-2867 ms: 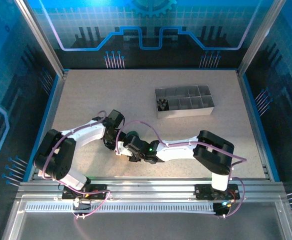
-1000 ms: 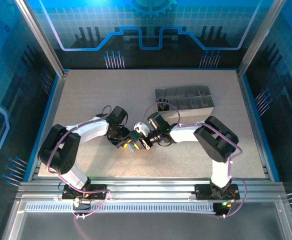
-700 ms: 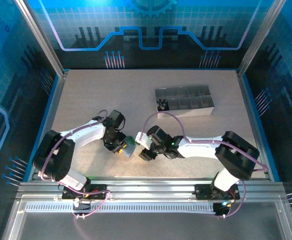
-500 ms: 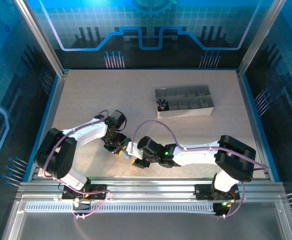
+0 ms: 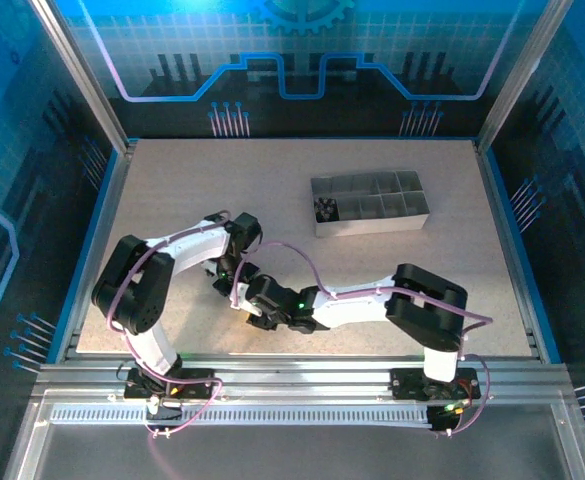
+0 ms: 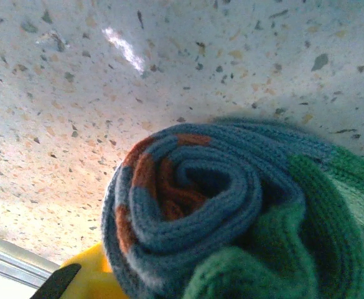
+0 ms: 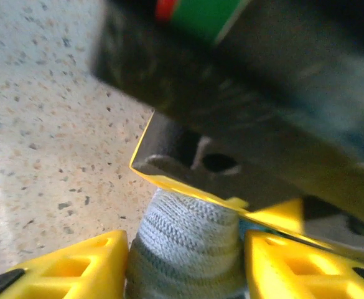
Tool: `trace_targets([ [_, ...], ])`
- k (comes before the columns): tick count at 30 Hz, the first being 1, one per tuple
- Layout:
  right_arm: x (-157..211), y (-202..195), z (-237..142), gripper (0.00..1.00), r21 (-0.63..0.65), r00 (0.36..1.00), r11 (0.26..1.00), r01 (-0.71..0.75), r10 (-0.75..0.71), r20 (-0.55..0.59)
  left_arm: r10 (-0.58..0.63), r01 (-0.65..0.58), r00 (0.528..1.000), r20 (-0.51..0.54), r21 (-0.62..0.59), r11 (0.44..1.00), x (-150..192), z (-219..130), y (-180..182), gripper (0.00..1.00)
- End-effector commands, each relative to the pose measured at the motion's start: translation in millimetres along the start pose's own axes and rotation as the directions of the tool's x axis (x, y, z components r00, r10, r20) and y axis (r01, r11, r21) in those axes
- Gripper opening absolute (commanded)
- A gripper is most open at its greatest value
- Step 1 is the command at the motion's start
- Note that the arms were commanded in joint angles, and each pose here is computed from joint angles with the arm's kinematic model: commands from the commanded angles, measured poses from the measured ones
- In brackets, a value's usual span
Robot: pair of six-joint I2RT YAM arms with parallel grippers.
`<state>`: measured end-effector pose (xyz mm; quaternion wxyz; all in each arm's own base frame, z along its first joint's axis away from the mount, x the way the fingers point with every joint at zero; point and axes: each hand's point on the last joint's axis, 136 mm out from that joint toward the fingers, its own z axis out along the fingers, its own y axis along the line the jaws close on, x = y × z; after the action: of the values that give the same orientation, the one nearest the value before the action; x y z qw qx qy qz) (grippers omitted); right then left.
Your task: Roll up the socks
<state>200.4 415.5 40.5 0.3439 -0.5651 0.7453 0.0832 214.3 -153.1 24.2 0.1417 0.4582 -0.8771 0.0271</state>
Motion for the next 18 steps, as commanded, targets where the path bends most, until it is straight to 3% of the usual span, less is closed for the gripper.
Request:
trace_targets([
  [1,23.3,-12.2,11.7,0.44,0.041,0.994,0.998,-0.040,0.044,-0.100,0.017,-0.018,1.000,-0.019,-0.037,0.999,0.9,18.2,2.8,0.00],
  [3,31.3,-15.3,15.6,0.33,0.035,0.990,0.997,-0.061,0.065,-0.127,0.028,-0.029,0.999,-0.025,-0.012,1.000,2.7,15.0,-0.6,0.01],
  [5,37.8,-17.2,18.3,0.15,0.026,0.986,0.996,-0.081,0.084,-0.147,0.032,-0.032,0.999,-0.029,0.025,0.999,4.9,8.7,-4.2,0.06],
  [7,43.2,-17.5,19.4,0.04,0.004,0.981,0.994,-0.113,0.112,-0.161,0.022,-0.020,0.999,-0.034,0.067,0.998,6.2,0.6,-6.2,0.16],
  [8,48.3,-16.3,20.3,0.00,-0.015,0.976,0.991,-0.134,0.129,-0.174,0.017,-0.014,0.999,-0.035,0.097,0.995,6.5,-4.8,-7.7,0.26],
  [12,67.5,-5.6,20.9,0.00,-0.110,0.957,0.972,-0.210,0.181,-0.226,-0.031,0.036,0.999,-0.025,0.208,0.977,-1.6,-27.5,-7.5,0.72],
  [15,83.5,4.2,21.8,0.00,-0.192,0.934,0.939,-0.284,0.226,-0.275,-0.075,0.081,0.997,-0.031,0.302,0.950,-11.6,-40.6,-7.9,0.88],
  [18,97.3,9.0,22.9,0.00,-0.244,0.905,0.902,-0.357,0.269,-0.331,-0.110,0.111,0.994,-0.026,0.382,0.917,-22.9,-52.0,-8.4,0.95],
])
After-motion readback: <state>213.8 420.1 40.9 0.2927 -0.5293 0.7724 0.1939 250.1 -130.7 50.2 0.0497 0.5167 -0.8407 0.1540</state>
